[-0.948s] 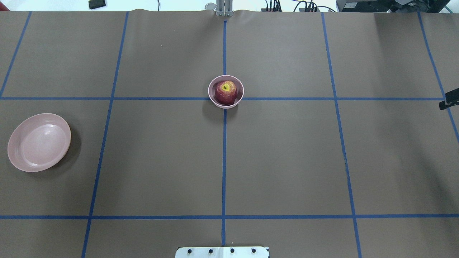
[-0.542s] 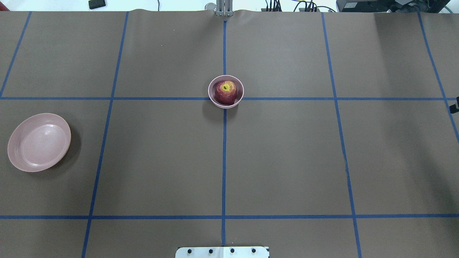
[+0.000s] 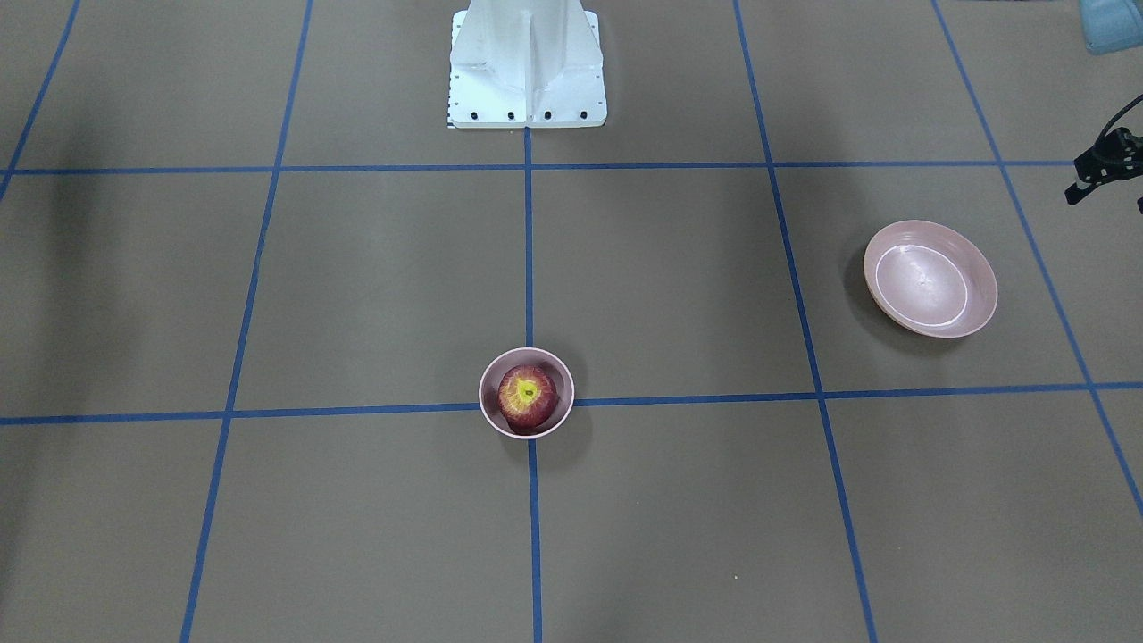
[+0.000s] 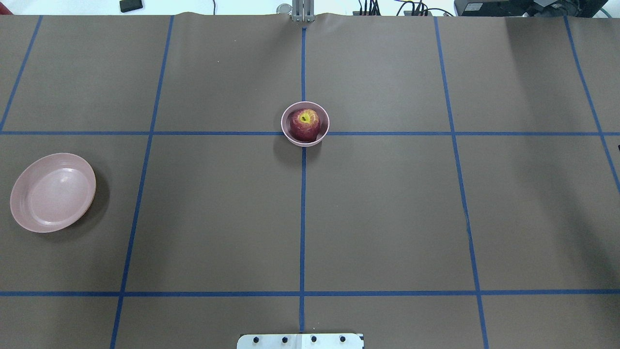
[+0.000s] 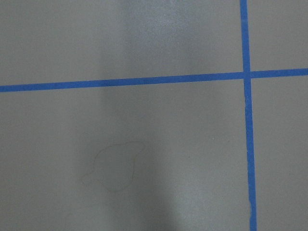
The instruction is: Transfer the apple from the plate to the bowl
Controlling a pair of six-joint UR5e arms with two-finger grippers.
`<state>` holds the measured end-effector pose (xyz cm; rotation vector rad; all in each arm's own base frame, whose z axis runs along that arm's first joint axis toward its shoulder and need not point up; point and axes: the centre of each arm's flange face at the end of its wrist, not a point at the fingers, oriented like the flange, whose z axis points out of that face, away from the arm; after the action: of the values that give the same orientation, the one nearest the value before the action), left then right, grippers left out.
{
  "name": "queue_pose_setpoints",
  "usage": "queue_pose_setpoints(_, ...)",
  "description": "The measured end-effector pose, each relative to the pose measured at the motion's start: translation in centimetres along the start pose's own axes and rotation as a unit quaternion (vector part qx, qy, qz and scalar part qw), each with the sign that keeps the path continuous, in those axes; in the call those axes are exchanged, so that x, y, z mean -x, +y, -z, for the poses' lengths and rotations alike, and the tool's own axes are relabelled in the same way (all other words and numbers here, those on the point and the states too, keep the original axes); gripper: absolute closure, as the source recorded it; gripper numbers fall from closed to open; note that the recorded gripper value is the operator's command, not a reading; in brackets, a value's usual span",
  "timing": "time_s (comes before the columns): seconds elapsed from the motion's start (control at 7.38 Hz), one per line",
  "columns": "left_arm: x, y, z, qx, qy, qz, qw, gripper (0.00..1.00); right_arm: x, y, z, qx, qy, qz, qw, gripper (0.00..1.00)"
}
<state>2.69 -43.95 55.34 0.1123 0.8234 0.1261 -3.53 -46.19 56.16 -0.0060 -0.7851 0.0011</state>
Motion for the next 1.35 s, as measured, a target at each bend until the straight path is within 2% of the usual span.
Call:
queue_pose_setpoints(0.68, 0.7, -0.6, -1.0, 0.009, -0.003, 0.006, 0.9999, 0.02, -1.7, 1.2, -1.0, 0.019, 0.008, 0.017, 0.9996, 0.0)
queue_pose_setpoints(1.35, 1.2, -0.3, -1.5, 0.013, -0.003, 0.008, 0.9999, 0.02, -2.5, 1.5, -0.7, 0.016, 0.008, 0.02, 0.9996, 0.0)
